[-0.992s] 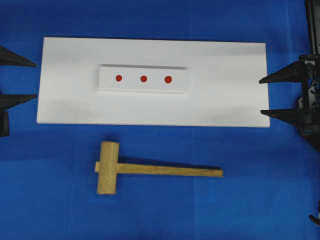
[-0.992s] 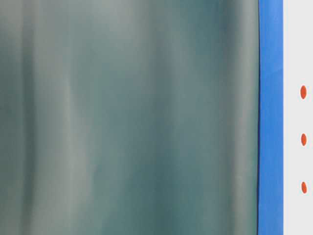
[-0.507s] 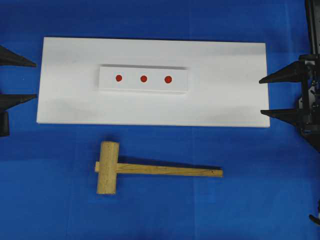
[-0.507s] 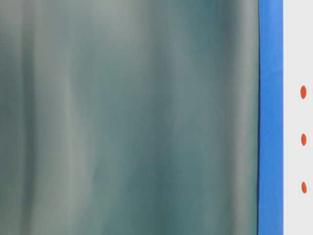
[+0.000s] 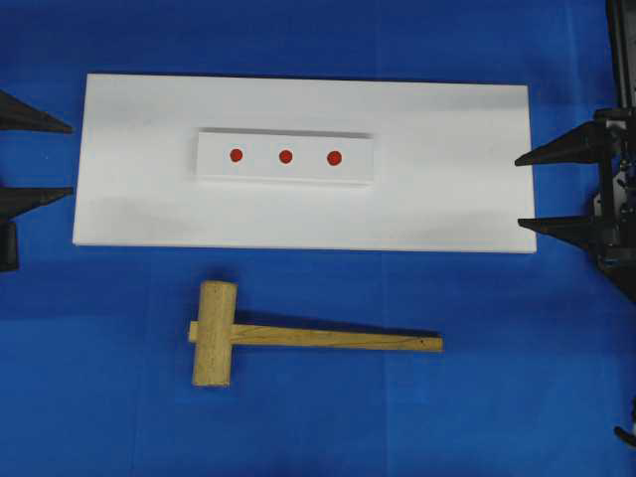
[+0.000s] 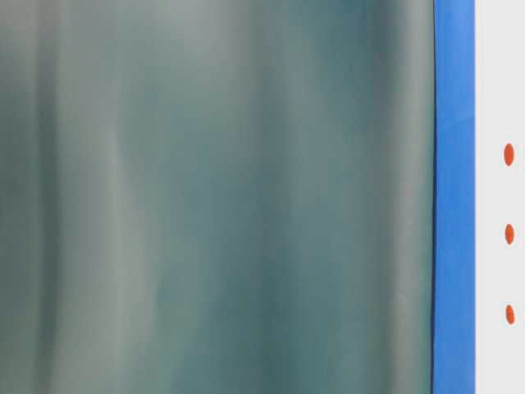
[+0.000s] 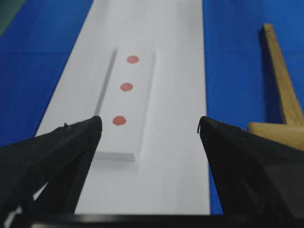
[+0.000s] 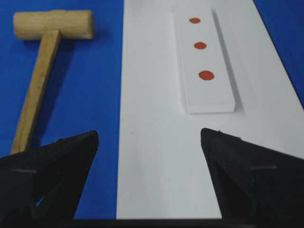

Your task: Hit the mark with a hammer.

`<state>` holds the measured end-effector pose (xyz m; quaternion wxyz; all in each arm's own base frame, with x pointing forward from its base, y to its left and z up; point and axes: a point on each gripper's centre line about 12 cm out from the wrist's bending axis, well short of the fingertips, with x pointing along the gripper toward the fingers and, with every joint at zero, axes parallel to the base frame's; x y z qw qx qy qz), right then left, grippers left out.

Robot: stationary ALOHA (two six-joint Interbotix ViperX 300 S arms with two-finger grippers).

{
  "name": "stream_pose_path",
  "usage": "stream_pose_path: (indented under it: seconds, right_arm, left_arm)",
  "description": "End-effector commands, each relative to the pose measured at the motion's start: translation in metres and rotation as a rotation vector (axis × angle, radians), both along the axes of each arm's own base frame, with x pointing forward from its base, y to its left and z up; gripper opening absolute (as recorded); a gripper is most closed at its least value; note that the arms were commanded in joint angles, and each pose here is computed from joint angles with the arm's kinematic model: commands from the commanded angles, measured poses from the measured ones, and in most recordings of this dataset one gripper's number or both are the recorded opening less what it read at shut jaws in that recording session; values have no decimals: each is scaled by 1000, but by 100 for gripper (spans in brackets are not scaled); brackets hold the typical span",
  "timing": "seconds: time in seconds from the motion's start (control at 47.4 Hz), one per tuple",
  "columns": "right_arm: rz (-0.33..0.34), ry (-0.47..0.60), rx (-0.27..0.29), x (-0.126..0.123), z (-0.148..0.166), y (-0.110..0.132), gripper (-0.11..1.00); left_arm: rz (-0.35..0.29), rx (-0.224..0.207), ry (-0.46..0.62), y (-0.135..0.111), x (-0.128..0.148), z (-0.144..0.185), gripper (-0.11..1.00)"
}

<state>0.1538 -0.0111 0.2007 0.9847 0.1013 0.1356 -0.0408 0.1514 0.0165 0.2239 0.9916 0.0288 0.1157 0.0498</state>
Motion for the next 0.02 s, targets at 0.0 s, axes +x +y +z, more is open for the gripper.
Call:
stream_pose_path:
  seconds: [0.0]
  right_arm:
    - [-6, -11, -4, 2, 5, -1, 81]
  left_arm:
    - [-9, 0, -11, -1, 2, 4, 81]
